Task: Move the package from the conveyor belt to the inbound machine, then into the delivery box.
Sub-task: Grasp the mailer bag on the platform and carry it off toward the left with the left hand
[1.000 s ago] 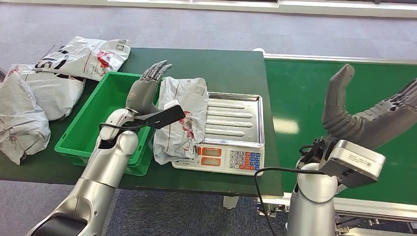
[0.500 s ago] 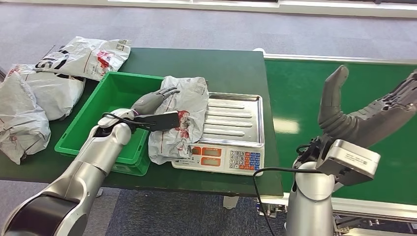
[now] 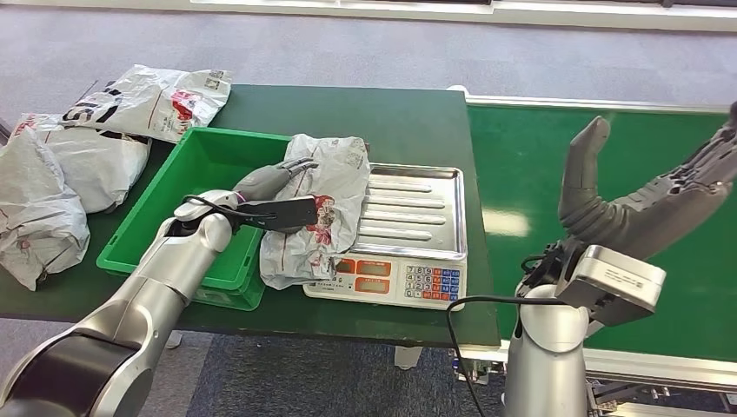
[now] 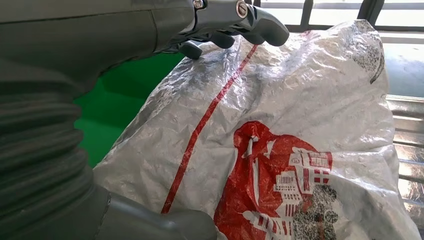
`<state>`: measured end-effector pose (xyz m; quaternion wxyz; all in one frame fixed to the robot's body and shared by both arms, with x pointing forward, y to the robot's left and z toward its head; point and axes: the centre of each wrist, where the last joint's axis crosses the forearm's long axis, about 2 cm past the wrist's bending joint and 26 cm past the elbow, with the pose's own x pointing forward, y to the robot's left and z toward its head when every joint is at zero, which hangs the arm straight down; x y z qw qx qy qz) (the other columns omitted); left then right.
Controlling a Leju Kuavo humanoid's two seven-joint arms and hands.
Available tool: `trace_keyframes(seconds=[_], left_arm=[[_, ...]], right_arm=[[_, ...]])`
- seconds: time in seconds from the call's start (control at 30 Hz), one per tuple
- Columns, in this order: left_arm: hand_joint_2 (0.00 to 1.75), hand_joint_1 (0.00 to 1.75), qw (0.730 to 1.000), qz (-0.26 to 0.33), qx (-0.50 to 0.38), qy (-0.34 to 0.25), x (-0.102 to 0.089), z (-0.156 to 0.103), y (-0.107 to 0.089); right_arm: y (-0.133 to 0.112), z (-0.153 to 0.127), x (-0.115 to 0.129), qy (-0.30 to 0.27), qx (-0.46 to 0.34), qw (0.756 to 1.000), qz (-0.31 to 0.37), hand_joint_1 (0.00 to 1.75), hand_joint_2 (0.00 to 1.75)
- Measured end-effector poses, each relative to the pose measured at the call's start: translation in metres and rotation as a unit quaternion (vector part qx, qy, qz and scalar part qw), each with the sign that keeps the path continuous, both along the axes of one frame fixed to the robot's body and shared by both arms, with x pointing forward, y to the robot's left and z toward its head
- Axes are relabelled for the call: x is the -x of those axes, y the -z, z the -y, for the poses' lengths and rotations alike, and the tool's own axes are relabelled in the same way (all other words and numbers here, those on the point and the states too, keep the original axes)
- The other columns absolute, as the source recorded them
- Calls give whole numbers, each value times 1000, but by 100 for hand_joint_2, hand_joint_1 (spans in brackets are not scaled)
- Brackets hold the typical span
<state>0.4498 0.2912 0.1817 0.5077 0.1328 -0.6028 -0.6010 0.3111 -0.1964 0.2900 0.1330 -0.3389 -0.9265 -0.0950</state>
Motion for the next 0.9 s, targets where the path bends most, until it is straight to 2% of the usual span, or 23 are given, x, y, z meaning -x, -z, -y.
trace_keyframes(seconds=[0.9], left_arm=[[175,0,1000,-20,-4,-1,0,-5,6]], right_arm=[[5,-2,-3,-5,2,1000,-8,0,175]])
